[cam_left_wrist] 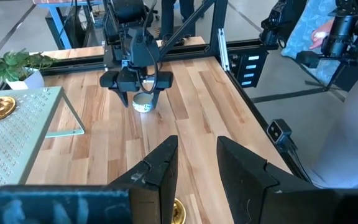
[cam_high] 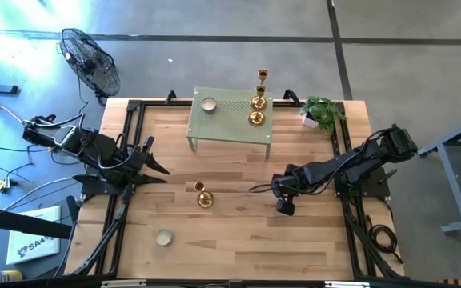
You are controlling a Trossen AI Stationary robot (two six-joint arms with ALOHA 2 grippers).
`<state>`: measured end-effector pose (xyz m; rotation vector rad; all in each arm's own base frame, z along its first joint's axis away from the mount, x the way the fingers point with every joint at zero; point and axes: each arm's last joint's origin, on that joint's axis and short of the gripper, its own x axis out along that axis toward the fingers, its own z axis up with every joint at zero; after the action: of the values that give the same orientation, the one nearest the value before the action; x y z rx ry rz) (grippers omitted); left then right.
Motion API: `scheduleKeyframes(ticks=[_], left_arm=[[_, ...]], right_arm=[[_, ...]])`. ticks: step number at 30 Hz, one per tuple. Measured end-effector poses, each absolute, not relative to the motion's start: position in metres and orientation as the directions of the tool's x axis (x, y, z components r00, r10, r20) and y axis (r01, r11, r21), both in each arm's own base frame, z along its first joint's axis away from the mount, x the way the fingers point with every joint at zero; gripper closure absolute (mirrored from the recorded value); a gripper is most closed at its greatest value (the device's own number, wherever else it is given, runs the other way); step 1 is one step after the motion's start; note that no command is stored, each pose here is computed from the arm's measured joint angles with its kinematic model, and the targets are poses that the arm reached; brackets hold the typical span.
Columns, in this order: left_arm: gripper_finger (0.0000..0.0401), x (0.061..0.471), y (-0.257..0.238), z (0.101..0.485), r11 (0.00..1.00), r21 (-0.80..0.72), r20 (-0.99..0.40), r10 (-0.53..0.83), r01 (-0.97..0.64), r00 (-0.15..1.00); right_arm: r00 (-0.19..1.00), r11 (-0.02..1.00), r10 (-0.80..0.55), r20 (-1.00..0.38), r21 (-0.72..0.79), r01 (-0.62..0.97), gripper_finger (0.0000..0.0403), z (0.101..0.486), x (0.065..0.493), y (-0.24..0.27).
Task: Stock candles and holders on shelf
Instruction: Align the right light blue scented candle with the other scented candle on the shelf
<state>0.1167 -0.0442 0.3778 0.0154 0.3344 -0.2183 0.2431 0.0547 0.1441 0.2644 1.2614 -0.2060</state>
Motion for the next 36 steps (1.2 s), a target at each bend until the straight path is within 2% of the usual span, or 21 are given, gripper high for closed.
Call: scheduleKeyframes(ticks=[13, 17, 24, 36], left_arm=[[0.0293, 0.1167, -0.0442, 0.3779, 0.976, -0.024, -0.327, -0.21, 0.214, 0.922], [0.0293, 0.1168, -0.0442, 0.3782, 0.976, -0.025, -0.323, -0.21, 0.214, 0.923], [0.0293, 0.1169, -0.0441, 0.3782, 0.977, -0.024, -0.324, -0.208, 0.212, 0.923], [0.0293, 0.1216, -0.0464, 0.3768, 0.976, -0.075, -0.335, -0.217, 0.203, 0.917]], right_arm=[[0.21, 0.931, -0.026, -0.977, 0.052, 0.362, 0.0021, 0.1421, 0.2363, 0.0478], [0.205, 0.927, -0.03, -0.978, 0.05, 0.373, 0.0045, 0.142, 0.2364, 0.0449], [0.209, 0.929, -0.032, -0.977, 0.048, 0.367, 0.0118, 0.1421, 0.2368, 0.0449], [0.205, 0.934, -0.019, -0.979, 0.056, 0.354, 0.0119, 0.1506, 0.2414, 0.0464]])
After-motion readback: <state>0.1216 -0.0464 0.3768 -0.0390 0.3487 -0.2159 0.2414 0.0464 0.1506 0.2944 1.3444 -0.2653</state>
